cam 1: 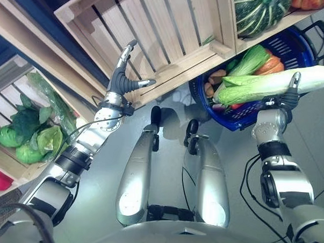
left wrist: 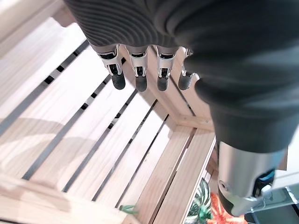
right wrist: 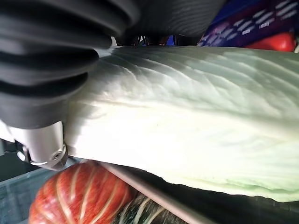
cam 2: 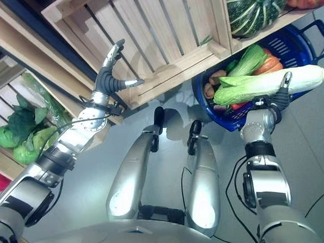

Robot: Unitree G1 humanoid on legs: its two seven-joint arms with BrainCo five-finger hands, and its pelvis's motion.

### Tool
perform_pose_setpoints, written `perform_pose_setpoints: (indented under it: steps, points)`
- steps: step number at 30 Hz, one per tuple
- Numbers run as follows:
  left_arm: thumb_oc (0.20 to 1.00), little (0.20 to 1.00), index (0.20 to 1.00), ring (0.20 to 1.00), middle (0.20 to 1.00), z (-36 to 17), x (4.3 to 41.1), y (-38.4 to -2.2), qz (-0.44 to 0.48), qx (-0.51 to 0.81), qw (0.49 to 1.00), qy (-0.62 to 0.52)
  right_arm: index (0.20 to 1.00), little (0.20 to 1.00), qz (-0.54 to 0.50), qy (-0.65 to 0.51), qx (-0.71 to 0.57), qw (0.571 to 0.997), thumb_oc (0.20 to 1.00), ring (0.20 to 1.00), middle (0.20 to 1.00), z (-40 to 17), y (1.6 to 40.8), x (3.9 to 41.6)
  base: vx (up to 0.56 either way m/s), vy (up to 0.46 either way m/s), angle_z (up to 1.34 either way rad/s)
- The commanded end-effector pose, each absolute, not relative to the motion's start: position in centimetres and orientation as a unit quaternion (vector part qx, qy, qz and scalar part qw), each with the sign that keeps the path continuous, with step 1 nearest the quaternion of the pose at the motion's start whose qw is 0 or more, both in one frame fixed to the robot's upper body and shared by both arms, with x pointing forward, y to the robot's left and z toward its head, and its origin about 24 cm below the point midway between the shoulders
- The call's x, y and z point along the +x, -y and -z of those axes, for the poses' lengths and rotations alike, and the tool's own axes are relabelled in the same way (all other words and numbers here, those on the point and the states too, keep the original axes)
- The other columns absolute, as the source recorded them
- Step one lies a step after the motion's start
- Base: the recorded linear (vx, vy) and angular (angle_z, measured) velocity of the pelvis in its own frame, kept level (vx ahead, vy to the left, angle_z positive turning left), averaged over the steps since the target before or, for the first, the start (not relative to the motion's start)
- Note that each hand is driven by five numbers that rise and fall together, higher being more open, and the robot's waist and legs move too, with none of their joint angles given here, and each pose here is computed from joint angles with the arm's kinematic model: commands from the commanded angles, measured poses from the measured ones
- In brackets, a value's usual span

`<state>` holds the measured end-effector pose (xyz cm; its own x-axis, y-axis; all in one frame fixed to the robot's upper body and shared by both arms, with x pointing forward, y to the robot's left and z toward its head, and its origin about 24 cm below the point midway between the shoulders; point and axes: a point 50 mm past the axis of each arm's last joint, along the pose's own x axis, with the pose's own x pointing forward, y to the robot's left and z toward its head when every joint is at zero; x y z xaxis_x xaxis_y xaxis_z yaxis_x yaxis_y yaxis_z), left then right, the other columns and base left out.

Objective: Pick up fruits and vegetables into the basket

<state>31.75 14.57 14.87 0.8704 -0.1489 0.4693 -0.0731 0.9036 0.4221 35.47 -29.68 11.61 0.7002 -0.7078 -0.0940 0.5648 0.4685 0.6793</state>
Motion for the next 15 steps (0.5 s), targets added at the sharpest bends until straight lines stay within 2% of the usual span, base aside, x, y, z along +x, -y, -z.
perform_pose_setpoints:
  steps: [1,5,6,7,8,9,15]
  points:
    - [1.000,1.000,1.000,1.000,1.000,-16.0,31.2,-13.3,0.032,0.170,0.943,0.285,0.200,0.200,0.402,0.138,0.304,0.853,0.200,0.200,0.200,-14.0,31.9,34.8,0.01,0.006,0.08]
    - [1.000,1.000,1.000,1.000,1.000,-16.2,31.2,-12.8,0.039,0.187,0.936,0.295,0.200,0.200,0.406,0.134,0.280,0.860,0.200,0.200,0.200,-15.2,31.9,35.2,0.00,0.002,0.02]
    - [1.000,1.000,1.000,1.000,1.000,-16.2,31.2,-12.7,0.041,0.189,0.935,0.297,0.369,0.369,0.405,0.131,0.280,0.861,0.369,0.369,0.369,-15.4,31.8,35.3,0.04,0.016,0.04]
    - [1.000,1.000,1.000,1.000,1.000,-16.3,31.3,-12.7,0.042,0.185,0.936,0.296,0.818,0.818,0.404,0.123,0.277,0.863,0.818,0.818,0.818,-15.6,31.8,35.5,0.03,0.015,0.05]
    - [1.000,1.000,1.000,1.000,1.000,-16.3,31.3,-12.7,0.042,0.185,0.936,0.296,0.818,0.818,0.404,0.123,0.277,0.863,0.818,0.818,0.818,-15.6,31.8,35.5,0.04,0.014,0.08]
    - [1.000,1.000,1.000,1.000,1.000,-16.3,31.3,-12.8,0.043,0.187,0.936,0.296,1.000,1.000,0.405,0.116,0.273,0.865,1.000,1.000,1.000,-15.5,31.8,35.5,0.04,0.007,0.07]
    - [1.000,1.000,1.000,1.000,1.000,-16.6,31.2,-12.7,0.057,0.179,0.934,0.303,1.000,1.000,0.425,0.107,0.279,0.854,1.000,1.000,1.000,-15.1,32.1,35.4,0.05,-0.007,0.01]
